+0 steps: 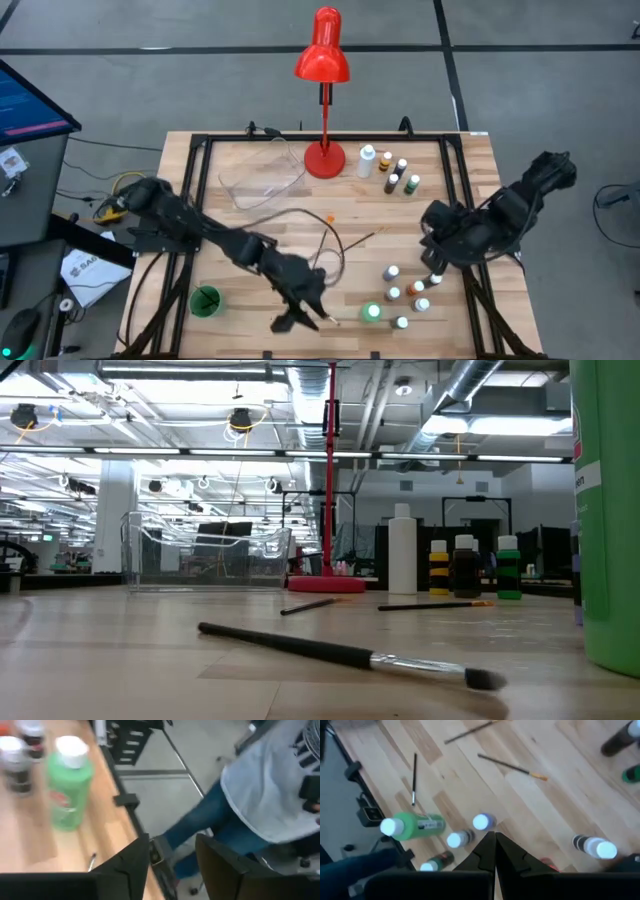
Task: Pick & Place Paint Supplies
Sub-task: Put the black paintbrush into the green cup
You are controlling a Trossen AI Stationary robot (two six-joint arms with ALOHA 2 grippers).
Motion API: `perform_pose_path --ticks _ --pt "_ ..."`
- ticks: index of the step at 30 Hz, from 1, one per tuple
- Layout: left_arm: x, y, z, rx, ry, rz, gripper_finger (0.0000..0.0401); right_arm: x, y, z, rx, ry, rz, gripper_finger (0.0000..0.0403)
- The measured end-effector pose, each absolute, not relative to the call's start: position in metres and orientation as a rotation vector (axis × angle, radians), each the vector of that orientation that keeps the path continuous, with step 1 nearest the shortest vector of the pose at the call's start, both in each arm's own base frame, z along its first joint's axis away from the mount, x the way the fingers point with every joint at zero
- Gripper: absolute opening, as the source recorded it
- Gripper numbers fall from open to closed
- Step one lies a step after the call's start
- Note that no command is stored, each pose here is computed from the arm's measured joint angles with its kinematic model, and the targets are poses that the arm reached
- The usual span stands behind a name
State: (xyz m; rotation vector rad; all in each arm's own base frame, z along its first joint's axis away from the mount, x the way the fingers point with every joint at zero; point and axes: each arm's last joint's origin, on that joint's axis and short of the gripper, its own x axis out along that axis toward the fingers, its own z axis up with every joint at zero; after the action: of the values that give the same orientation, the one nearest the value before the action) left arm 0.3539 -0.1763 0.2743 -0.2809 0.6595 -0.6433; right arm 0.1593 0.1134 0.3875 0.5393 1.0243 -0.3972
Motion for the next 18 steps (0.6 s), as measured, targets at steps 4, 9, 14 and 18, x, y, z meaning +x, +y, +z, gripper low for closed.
perform_pose_path --ticks 4,9,14,18 --pt "0.366 -0.196 0.259 -0.227 0.677 -0.657 0.0195 0.154 0.115 0.389 0.529 1.017 -0.374 0.0000" --pt "0.380 -0.209 0.235 -0.199 0.719 -0.647 0.0227 0.154 0.122 0.387 0.509 1.020 -0.362 0.0000" --pt "0.385 -0.222 0.209 -0.105 0.751 -0.653 0.0229 0.157 0.132 0.381 0.526 1.032 -0.392 0.0000" --pt "0.386 -0.226 0.188 -0.081 0.812 -0.616 0.0222 0.161 0.143 0.374 0.541 1.044 -0.426 0.0000"
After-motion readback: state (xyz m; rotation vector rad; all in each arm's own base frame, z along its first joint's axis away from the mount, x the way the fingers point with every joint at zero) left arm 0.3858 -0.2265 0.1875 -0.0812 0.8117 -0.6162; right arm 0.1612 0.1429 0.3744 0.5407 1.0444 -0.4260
